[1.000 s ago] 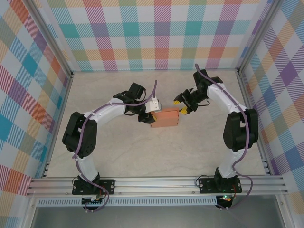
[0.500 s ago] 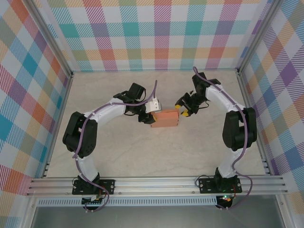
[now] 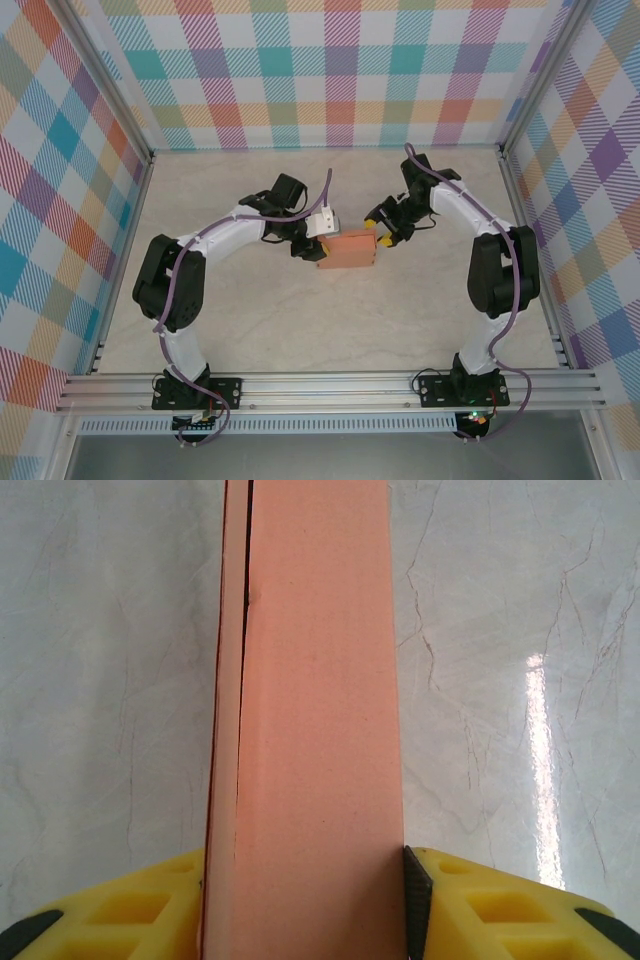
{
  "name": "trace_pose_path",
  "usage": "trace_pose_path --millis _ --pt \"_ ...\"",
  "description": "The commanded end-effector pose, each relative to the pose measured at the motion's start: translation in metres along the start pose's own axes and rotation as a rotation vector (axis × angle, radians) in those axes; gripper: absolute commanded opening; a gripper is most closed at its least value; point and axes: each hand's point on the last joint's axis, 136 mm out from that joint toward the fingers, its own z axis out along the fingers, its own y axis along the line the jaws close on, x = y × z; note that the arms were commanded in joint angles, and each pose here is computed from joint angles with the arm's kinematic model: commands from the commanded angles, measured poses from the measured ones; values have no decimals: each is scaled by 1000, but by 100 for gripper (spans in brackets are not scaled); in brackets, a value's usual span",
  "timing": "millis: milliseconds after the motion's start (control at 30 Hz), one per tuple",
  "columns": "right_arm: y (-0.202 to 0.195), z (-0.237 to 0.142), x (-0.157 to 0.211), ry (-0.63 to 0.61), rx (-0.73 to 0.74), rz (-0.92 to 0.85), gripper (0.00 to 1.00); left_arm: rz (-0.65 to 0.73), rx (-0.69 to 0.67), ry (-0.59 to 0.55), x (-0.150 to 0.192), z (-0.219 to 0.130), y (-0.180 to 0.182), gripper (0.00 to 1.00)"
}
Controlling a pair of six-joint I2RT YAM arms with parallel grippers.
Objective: Fold the paper box
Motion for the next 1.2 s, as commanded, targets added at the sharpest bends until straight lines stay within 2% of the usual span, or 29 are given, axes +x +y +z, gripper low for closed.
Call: trace_pose_path --millis 0,333,500,833,1167 --pt "16 -16 17 26 -49 -17 48 -44 87 100 27 14 -19 46" --pt "13 -21 18 13 -25 -40 37 -47 98 99 27 16 -19 46" --pt "13 -26 16 -7 -7 -61 36 -49 98 101 27 14 -19 46" --pt "-1 -12 15 7 16 -35 35 -51 98 102 27 14 -19 46" --pt "-12 -1 10 -3 36 -10 38 -54 101 102 27 16 -19 46"
